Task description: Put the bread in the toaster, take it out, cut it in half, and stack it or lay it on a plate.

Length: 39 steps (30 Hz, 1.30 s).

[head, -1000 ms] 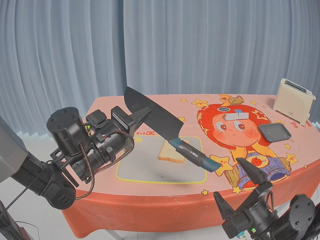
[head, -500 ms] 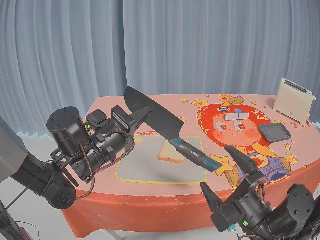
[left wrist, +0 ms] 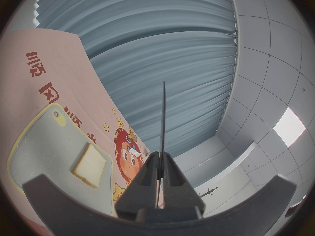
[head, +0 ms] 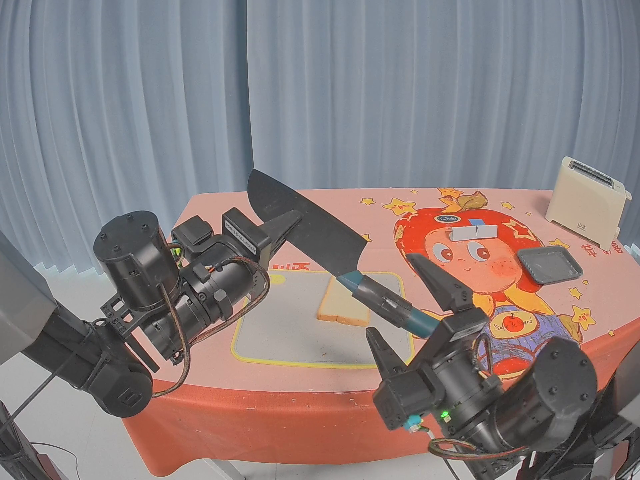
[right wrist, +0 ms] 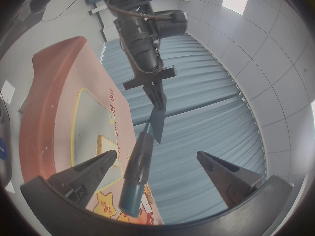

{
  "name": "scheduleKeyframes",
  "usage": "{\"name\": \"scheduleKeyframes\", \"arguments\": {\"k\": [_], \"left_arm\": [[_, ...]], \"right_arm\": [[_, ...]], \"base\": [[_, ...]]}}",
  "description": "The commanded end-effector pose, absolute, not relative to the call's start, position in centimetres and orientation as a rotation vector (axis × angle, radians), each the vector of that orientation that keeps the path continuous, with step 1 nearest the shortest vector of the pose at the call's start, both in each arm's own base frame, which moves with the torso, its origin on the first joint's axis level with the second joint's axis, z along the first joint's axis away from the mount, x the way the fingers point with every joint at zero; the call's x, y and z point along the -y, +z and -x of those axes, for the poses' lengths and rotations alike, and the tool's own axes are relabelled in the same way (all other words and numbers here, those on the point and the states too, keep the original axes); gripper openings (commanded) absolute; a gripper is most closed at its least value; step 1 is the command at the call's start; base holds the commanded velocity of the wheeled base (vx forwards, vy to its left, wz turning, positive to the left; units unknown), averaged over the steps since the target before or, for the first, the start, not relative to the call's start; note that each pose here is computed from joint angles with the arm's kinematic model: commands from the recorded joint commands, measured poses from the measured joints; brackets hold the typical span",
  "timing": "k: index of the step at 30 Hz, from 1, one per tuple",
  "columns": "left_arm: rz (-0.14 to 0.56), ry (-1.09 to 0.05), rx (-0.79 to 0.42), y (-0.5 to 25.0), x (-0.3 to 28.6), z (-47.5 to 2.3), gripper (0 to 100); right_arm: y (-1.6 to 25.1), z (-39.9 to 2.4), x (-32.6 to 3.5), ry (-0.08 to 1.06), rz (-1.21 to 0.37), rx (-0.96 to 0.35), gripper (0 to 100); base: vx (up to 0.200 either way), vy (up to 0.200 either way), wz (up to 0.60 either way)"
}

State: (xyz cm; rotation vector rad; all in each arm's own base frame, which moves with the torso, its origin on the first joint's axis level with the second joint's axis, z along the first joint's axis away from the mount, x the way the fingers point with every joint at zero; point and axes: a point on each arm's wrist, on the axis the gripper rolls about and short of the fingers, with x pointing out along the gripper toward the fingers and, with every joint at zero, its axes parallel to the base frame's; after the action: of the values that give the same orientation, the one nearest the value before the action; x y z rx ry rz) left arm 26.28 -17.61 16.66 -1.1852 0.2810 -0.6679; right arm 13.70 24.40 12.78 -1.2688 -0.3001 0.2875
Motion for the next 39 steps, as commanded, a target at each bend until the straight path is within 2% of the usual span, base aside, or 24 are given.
{"name": "scheduleKeyframes", "arguments": {"k": [1, 8, 15, 39], "left_arm": [[1.185, -0.667, -0.281, 16.7, 17.6, -26.3, 0], [1.185, -0.669, -0.28, 16.7, 17.6, -26.3, 0], [1.187, -0.669, -0.278, 16.8, 17.6, -26.3, 0], [1.185, -0.668, -0.281, 16.6, 17.7, -26.4, 0]], "right_arm": [[11.4, -14.7, -25.8, 0.288, 1.312, 0.289, 100], [10.3, -15.4, -27.5, 0.294, 1.328, 0.286, 100], [10.0, -15.8, -28.2, 0.223, 1.331, 0.231, 100], [11.2, -16.6, -28.3, 0.122, 1.289, 0.187, 100]], "base": [[0.0, 0.0, 0.0], [0.0, 0.0, 0.0], [0.0, 0.0, 0.0], [0.0, 0.0, 0.0]]}}
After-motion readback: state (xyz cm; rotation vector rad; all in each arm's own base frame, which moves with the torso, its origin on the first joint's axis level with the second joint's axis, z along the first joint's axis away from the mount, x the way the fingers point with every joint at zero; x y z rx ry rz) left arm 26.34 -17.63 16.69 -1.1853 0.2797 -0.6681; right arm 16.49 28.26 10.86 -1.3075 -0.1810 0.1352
